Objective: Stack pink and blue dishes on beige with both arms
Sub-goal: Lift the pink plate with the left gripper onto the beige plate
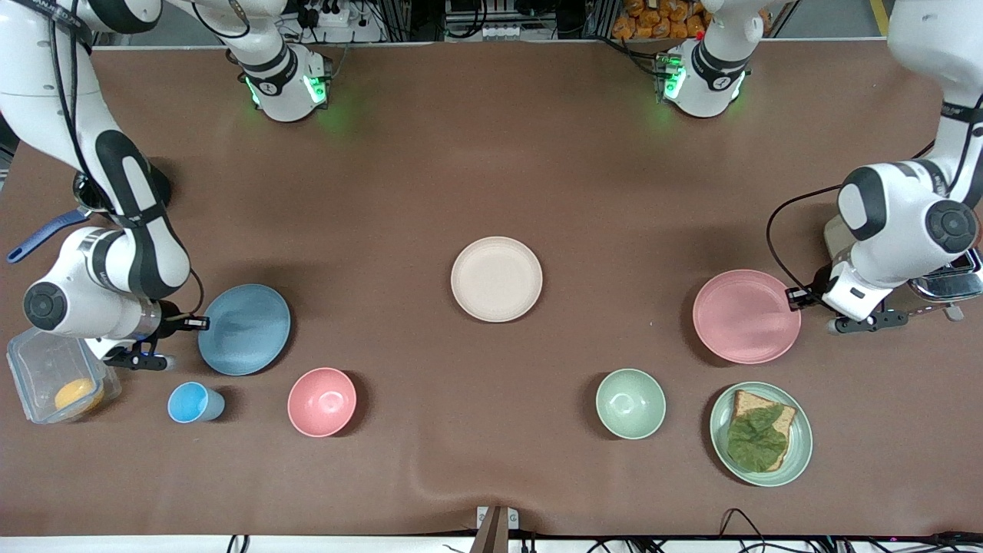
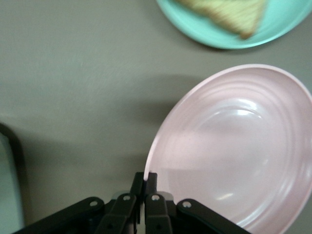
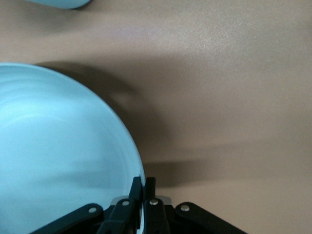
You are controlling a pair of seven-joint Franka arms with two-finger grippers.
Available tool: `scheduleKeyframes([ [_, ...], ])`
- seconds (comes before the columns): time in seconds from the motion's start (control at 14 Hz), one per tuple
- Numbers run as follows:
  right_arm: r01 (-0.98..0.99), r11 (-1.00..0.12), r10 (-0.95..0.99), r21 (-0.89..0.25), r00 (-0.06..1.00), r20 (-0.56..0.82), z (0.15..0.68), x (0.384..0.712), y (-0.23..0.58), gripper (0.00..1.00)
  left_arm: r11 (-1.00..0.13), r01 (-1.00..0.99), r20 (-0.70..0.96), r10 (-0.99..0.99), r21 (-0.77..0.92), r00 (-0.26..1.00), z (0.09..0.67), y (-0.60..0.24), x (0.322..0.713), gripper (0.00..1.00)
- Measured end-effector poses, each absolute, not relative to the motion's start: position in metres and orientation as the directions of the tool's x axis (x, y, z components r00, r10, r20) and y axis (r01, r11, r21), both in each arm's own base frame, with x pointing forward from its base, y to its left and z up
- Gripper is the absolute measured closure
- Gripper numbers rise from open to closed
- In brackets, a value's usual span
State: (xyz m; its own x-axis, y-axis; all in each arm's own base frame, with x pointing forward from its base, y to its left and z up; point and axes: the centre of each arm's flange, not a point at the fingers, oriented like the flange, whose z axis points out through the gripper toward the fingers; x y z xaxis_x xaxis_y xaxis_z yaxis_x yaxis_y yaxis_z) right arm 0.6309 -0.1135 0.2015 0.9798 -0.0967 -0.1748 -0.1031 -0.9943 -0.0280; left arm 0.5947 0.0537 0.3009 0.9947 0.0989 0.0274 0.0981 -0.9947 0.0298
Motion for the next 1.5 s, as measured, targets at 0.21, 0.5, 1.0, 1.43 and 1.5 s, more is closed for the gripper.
scheduleKeyframes([
  [0.21, -0.096, -0.995, -0.087, -0.033, 0.976, -0.197, 0.236, 0.630, -0.108, 0.96, -0.997, 0.056, 0.023, 0.057, 0.057, 0.998, 0.373, 0.013, 0.608, 0.96],
  [0.5, -0.082, -0.996, -0.073, -0.036, 0.975, -0.208, 0.275, 0.627, -0.099, 0.96, -0.984, 0.097, -0.013, 0.096, 0.150, 0.995, 0.390, -0.071, 0.607, 0.96],
  [1.0, -0.091, -0.992, -0.065, -0.087, 0.961, -0.268, 0.321, 0.613, -0.081, 0.96, -0.960, 0.198, -0.084, 0.185, 0.198, 0.979, 0.328, -0.316, 0.547, 0.96],
  [1.43, -0.150, -0.969, -0.077, -0.196, 0.937, -0.339, 0.339, 0.601, -0.067, 0.96, -0.958, 0.257, -0.096, 0.246, 0.127, 0.965, 0.270, -0.377, 0.512, 0.96],
  [1.5, -0.164, -0.963, -0.081, -0.215, 0.933, -0.350, 0.342, 0.599, -0.064, 0.96, -0.955, 0.268, -0.101, 0.256, 0.131, 0.961, 0.262, -0.382, 0.510, 0.96],
])
